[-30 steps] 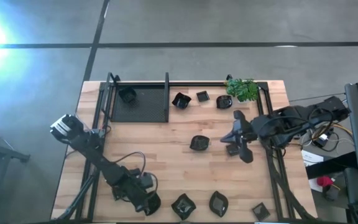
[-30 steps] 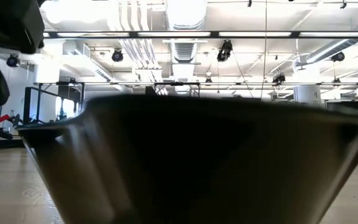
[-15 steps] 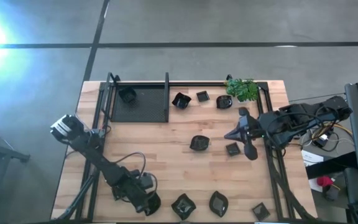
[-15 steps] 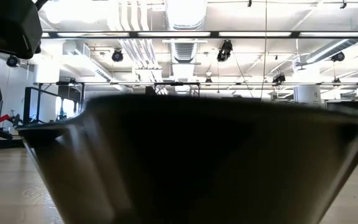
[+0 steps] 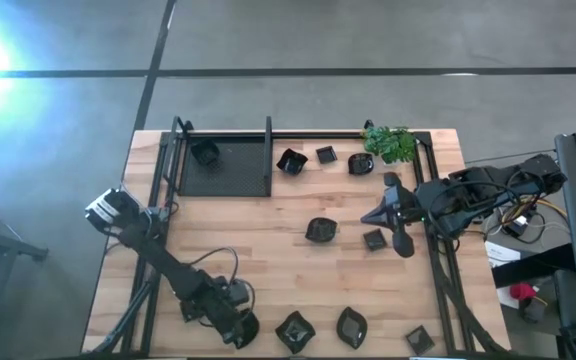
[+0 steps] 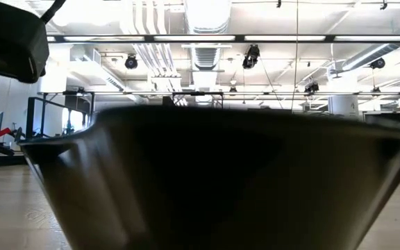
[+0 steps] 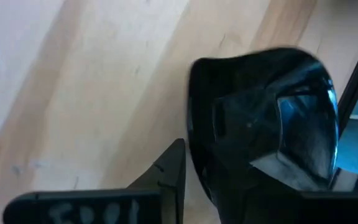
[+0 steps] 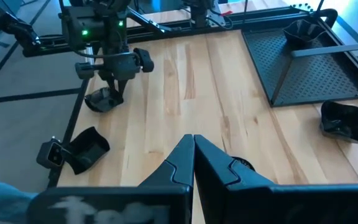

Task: Pick & Place Mini shaped plates
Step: Stack the black leaf shaped plate on top of the black leaf shaped plate on the table

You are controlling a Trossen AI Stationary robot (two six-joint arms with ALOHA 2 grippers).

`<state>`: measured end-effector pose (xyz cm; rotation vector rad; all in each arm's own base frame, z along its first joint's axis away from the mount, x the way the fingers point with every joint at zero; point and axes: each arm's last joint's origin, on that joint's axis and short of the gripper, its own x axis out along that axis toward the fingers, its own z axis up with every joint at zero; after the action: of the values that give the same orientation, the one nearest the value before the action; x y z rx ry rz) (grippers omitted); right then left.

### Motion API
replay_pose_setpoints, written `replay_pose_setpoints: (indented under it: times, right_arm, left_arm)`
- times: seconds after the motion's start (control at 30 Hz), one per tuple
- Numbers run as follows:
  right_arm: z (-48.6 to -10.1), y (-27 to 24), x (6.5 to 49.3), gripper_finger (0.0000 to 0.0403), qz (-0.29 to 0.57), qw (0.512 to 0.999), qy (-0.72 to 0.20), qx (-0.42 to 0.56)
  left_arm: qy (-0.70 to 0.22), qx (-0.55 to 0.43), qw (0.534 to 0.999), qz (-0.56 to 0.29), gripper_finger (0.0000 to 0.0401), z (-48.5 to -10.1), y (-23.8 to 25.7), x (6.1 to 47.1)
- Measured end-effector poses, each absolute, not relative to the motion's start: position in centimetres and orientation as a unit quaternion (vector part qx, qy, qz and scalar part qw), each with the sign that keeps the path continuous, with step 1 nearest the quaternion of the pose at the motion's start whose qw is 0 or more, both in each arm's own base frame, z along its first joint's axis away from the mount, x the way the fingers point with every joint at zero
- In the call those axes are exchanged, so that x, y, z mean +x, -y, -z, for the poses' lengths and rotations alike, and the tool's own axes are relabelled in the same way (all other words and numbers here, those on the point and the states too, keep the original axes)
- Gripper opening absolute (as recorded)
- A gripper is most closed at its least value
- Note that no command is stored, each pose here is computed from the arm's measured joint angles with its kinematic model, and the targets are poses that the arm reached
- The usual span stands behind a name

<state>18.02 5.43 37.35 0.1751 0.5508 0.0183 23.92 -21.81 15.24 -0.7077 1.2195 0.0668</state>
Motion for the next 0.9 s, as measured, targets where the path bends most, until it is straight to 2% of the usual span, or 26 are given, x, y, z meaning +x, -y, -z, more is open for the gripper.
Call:
replay_pose_setpoints:
  times: [0.23, 0.53, 0.9]
  right_arm:
    - [-37.4, -5.3, 18.0, 0.0008, 0.015, 0.961, -0.265, 0.078]
    - [-37.4, -5.3, 18.0, 0.0008, 0.015, 0.961, -0.266, 0.079]
    - [-37.5, -5.2, 17.8, 0.0008, 0.015, 0.961, -0.262, 0.083]
  left_arm:
    - [-0.566, -0.344, 0.749, -0.03, 0.0007, -15.5, 21.9, 23.9]
    - [-0.544, -0.38, 0.748, -0.02, 0.0001, -17.8, 22.0, 24.4]
    - [-0.483, -0.447, 0.753, -0.003, 0.0, -23.9, 19.4, 24.6]
